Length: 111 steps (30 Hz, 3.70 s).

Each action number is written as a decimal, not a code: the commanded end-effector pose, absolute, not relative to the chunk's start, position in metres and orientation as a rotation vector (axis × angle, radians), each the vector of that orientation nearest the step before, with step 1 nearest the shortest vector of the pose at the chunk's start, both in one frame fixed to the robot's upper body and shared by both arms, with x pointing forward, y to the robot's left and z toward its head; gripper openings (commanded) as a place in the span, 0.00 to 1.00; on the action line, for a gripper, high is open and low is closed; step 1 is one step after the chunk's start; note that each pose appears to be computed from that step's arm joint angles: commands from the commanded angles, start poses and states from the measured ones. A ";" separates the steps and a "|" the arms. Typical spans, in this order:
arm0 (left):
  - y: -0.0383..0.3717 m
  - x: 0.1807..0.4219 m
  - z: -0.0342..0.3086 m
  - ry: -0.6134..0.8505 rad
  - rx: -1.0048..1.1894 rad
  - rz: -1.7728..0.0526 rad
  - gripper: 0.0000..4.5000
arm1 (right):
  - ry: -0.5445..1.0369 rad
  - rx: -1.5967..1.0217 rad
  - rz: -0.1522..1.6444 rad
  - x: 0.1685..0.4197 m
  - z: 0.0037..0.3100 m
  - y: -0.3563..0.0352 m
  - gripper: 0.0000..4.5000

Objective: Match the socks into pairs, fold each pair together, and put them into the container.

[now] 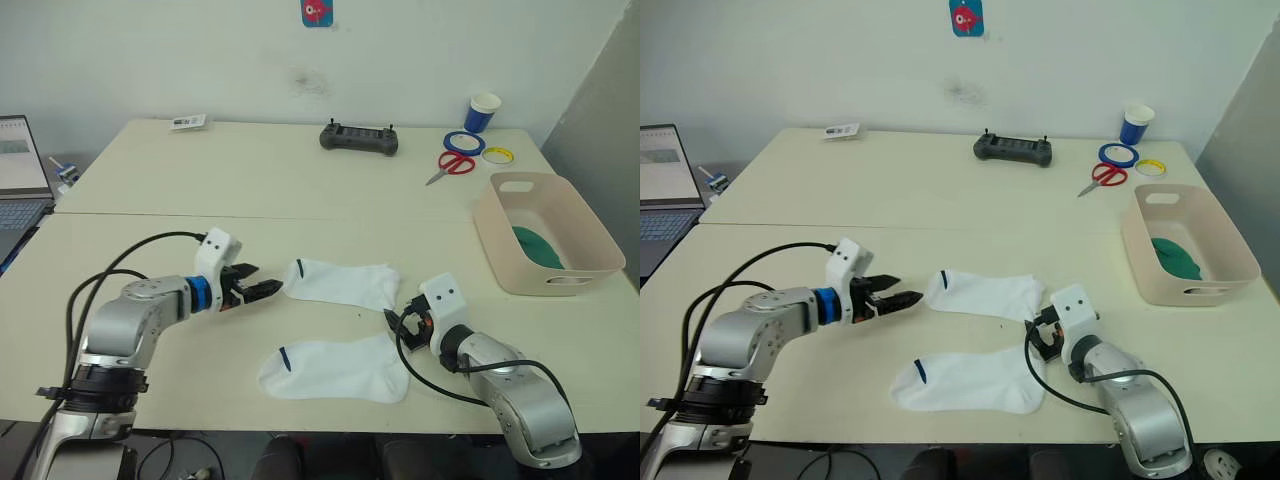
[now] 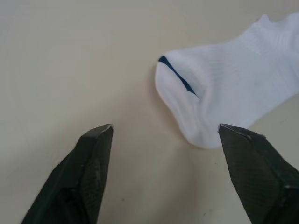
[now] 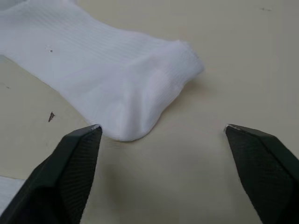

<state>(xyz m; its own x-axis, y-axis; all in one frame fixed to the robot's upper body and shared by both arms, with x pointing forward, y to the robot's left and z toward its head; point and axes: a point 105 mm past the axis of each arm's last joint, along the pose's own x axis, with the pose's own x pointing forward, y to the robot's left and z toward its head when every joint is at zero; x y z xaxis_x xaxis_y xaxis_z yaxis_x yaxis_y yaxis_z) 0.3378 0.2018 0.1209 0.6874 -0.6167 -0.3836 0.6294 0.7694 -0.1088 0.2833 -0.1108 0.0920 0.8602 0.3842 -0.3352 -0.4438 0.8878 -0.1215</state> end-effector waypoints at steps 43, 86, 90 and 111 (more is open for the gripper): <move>0.150 0.355 0.110 0.360 -0.060 -0.804 0.00 | 0.239 -0.060 0.460 0.329 0.110 -0.110 0.42; 0.160 0.357 0.107 0.444 -0.297 -0.712 0.74 | 0.168 -0.077 0.552 0.302 0.129 -0.101 0.00; 0.145 0.352 0.107 0.459 -0.303 -0.757 0.74 | 0.169 -0.079 0.554 0.302 0.129 -0.100 0.00; 0.129 0.351 0.105 0.501 -0.318 -0.799 0.01 | 0.165 -0.082 0.551 0.301 0.129 -0.099 0.00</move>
